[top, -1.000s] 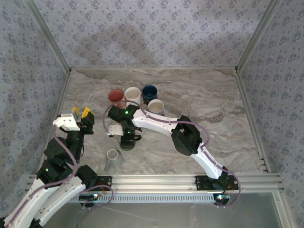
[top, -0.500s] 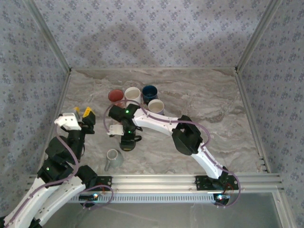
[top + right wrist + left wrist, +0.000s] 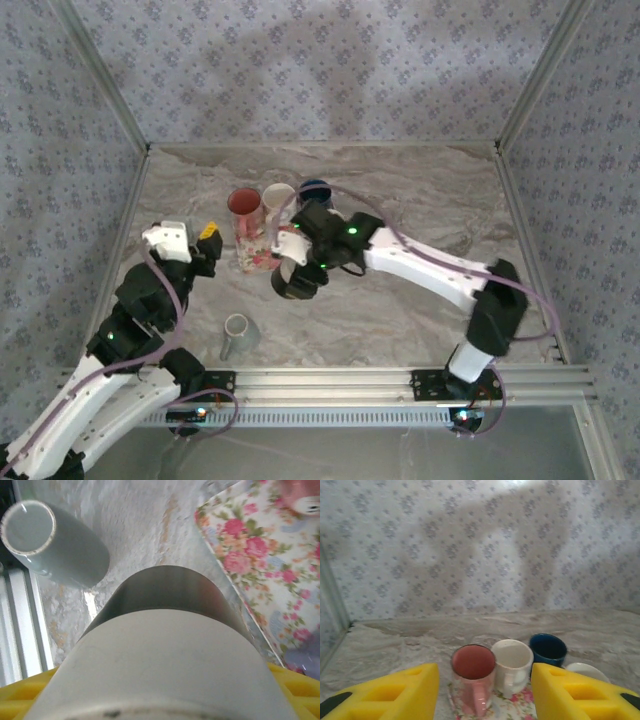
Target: Turn the mug right side up
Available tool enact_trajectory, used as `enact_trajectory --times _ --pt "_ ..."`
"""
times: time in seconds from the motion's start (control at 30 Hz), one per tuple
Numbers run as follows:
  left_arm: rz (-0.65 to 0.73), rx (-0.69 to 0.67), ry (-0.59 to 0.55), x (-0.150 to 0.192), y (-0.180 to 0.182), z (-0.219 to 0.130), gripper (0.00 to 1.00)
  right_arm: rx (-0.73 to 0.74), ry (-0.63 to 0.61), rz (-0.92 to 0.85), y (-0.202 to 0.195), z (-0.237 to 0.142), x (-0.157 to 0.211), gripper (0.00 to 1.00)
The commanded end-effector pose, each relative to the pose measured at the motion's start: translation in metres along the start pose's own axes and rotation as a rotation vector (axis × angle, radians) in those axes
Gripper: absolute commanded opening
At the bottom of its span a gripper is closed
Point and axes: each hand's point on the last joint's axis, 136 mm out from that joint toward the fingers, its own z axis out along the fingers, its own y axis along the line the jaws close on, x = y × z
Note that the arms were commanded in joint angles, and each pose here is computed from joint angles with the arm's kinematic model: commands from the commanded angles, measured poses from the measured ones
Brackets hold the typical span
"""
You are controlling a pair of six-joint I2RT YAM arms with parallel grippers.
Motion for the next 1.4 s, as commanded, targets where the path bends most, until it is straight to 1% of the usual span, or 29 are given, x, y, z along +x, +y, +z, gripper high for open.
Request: enact_trajectory --times 0.0,0.1,0.13,0.17,0.23,0.37,0.47,0.6,0.67,0.7,0.87,0.9,1.07,1.17,1.27,1.37 --pt "-0.007 0.186 0.067 -0.006 -0.036 0.003 0.54 0.043 -0.366 0.187 -0.016 -0.062 -0.049 0.00" --pt "-0.025 0.311 0.089 -0.011 -0.060 0.002 0.69 0.095 -0.564 0.328 -0.038 -0.114 -0.056 0.00" --pt "-0.030 0.350 0.096 -0.013 -0.068 0.001 0.73 0.113 -0.610 0.380 -0.046 -0.123 -0.047 0.00" --pt "-0.045 0.383 0.103 -0.014 -0.075 0.002 0.74 0.116 -0.685 0.411 -0.050 -0.141 -0.049 0.00" --pt "-0.086 0.457 0.124 -0.015 -0.091 0.004 0.76 0.125 -0.806 0.472 -0.056 -0.169 -0.049 0.00" --pt "-0.170 0.659 0.193 -0.008 -0.135 0.011 0.76 0.102 -1.028 0.573 -0.060 -0.219 -0.051 0.00" --pt "-0.232 0.735 0.210 -0.004 -0.153 0.016 0.77 0.075 -1.134 0.620 -0.059 -0.246 -0.049 0.00" --pt "-0.304 0.917 0.234 -0.007 -0.184 0.013 0.78 0.009 -1.227 0.661 -0.053 -0.277 -0.048 0.00" --pt "-0.343 1.058 0.253 -0.012 -0.204 0.006 0.78 -0.043 -1.266 0.667 -0.047 -0.289 -0.050 0.00" --pt "-0.361 1.107 0.267 -0.014 -0.211 0.005 0.78 -0.063 -1.282 0.662 -0.044 -0.294 -0.051 0.00" --pt "-0.435 1.357 0.291 -0.026 -0.238 -0.010 0.78 -0.156 -1.334 0.662 -0.032 -0.306 -0.054 0.00" --pt "-0.441 1.387 0.292 -0.027 -0.241 -0.012 0.78 -0.172 -1.341 0.661 -0.031 -0.307 -0.054 0.00" --pt "-0.457 1.436 0.261 -0.034 -0.245 -0.015 0.78 -0.271 -1.367 0.654 -0.020 -0.311 -0.057 0.00" --pt "-0.481 1.471 0.236 -0.040 -0.246 -0.017 0.77 -0.310 -1.380 0.670 -0.018 -0.310 -0.058 0.00" --pt "-0.509 1.518 0.215 -0.049 -0.247 -0.021 0.73 -0.334 -1.374 0.680 -0.016 -0.306 -0.058 0.00" --pt "-0.545 1.557 0.212 -0.052 -0.250 -0.022 0.68 -0.391 -1.401 0.662 -0.009 -0.306 -0.060 0.00"
